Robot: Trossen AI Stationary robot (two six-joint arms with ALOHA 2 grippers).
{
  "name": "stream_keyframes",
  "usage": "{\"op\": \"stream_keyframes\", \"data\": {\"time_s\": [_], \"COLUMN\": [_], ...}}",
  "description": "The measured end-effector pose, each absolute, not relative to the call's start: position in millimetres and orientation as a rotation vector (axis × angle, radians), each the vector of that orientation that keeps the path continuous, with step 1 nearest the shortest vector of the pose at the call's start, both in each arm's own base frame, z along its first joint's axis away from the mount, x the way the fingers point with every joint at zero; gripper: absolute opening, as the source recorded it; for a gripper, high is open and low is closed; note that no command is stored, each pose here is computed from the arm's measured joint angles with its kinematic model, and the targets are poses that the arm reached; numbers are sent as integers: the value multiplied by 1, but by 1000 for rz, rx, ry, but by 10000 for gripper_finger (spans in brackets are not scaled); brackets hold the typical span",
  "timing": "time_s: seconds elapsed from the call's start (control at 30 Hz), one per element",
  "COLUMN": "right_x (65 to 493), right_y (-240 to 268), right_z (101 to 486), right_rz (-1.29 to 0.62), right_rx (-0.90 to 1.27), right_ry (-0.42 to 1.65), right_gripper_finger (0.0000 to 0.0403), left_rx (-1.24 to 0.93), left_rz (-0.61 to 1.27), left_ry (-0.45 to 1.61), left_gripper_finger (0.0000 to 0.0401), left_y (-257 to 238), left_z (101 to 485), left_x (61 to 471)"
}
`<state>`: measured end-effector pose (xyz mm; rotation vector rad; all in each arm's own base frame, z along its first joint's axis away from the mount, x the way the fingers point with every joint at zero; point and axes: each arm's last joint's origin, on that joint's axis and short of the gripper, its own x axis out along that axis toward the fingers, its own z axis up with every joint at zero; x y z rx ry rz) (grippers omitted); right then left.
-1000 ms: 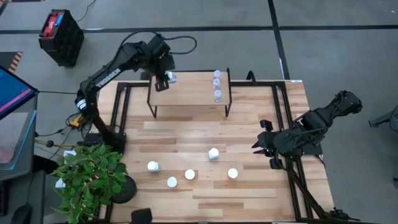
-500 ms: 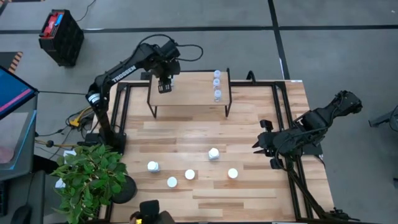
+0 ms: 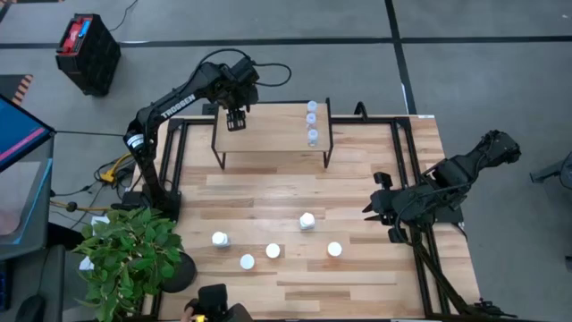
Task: Pick and place medicine bottles onto shelf by color
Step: Put the top white pill bottle on the shelf
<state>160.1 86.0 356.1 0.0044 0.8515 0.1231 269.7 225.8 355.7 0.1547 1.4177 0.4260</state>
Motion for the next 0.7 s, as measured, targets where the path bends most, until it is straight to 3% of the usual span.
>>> {"op": "stream_keyframes", "data": {"time_s": [0.43,0.7], "right_x": [160,160], "right_y": [86,86], "right_z": [356,356], "right_rz": [123,123], "right_rx": [4,4], "right_ry": [852,852], "right_gripper_finger": [118,118], "left_rx": [237,208], "left_rz": [463,244], "left_ry": [1307,1328], "left_gripper_finger": [214,215], "left_y": [228,187], "left_z": [362,380], "left_x": [283,289]}}
